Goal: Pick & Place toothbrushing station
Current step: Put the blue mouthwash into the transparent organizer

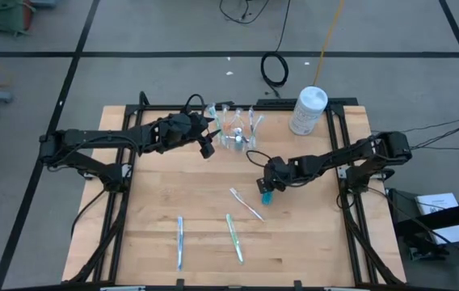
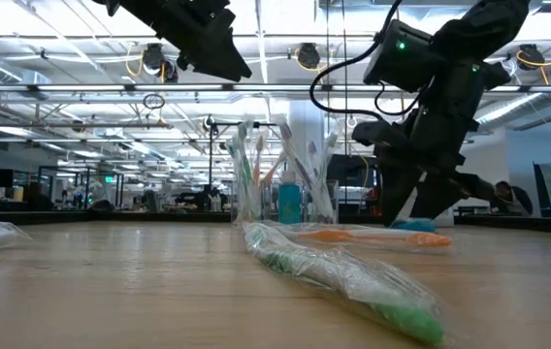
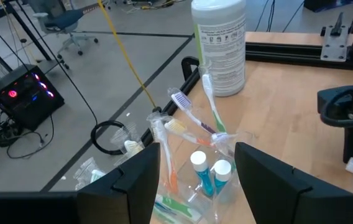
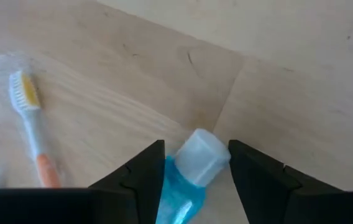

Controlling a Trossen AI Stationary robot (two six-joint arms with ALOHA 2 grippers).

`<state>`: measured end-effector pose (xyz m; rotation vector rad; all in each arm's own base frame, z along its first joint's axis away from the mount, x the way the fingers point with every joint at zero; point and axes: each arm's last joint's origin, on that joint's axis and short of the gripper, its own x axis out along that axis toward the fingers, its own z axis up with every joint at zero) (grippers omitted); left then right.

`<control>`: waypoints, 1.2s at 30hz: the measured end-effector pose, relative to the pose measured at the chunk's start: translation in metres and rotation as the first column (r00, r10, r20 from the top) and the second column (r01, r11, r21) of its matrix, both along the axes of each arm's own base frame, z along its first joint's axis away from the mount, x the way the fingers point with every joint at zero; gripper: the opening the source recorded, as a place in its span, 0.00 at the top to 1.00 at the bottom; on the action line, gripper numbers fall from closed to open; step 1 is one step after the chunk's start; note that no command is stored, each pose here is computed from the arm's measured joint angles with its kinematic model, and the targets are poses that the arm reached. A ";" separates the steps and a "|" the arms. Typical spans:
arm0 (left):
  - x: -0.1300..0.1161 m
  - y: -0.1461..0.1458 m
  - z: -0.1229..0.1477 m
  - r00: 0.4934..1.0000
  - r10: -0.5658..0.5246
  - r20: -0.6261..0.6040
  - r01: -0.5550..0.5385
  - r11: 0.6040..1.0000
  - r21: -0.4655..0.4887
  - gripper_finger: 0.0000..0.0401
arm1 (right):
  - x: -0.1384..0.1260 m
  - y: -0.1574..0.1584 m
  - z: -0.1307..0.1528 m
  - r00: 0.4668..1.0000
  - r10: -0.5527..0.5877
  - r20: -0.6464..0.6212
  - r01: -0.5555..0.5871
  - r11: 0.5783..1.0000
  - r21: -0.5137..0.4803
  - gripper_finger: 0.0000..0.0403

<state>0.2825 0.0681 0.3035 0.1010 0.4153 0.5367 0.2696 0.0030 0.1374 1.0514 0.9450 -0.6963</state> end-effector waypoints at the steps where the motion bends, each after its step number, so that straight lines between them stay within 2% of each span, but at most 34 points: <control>1: 0.000 0.000 0.000 1.000 0.000 0.000 0.000 1.000 0.000 0.47 | 0.000 0.001 -0.001 1.000 -0.001 -0.005 0.001 1.000 -0.005 0.59; 13: 0.000 0.000 0.001 1.000 0.000 0.008 0.000 1.000 0.002 0.47 | 0.003 0.003 -0.008 1.000 0.004 -0.006 -0.004 1.000 -0.014 0.74; 23: 0.000 0.000 0.001 1.000 -0.001 0.007 0.001 1.000 0.003 0.47 | 0.009 0.003 -0.006 0.995 0.090 0.046 -0.088 0.995 -0.050 0.75; 27: 0.001 0.000 0.002 1.000 -0.001 0.025 0.001 1.000 0.007 0.47 | 0.014 0.004 -0.004 0.982 0.157 0.109 -0.147 0.985 -0.090 0.76; 30: 0.001 0.000 0.003 1.000 -0.001 0.031 0.001 1.000 0.009 0.47 | 0.025 0.001 0.004 0.951 0.212 0.225 -0.180 0.971 -0.155 0.76; 32: 0.001 0.000 0.003 1.000 -0.003 0.030 0.003 1.000 0.007 0.47 | 0.033 -0.002 0.012 0.917 0.244 0.314 -0.173 0.956 -0.239 0.76; 36: 0.002 -0.002 0.003 0.997 -0.078 0.013 0.078 0.997 0.023 0.47 | 0.045 -0.013 0.029 0.837 0.354 0.417 -0.136 0.873 -0.469 0.76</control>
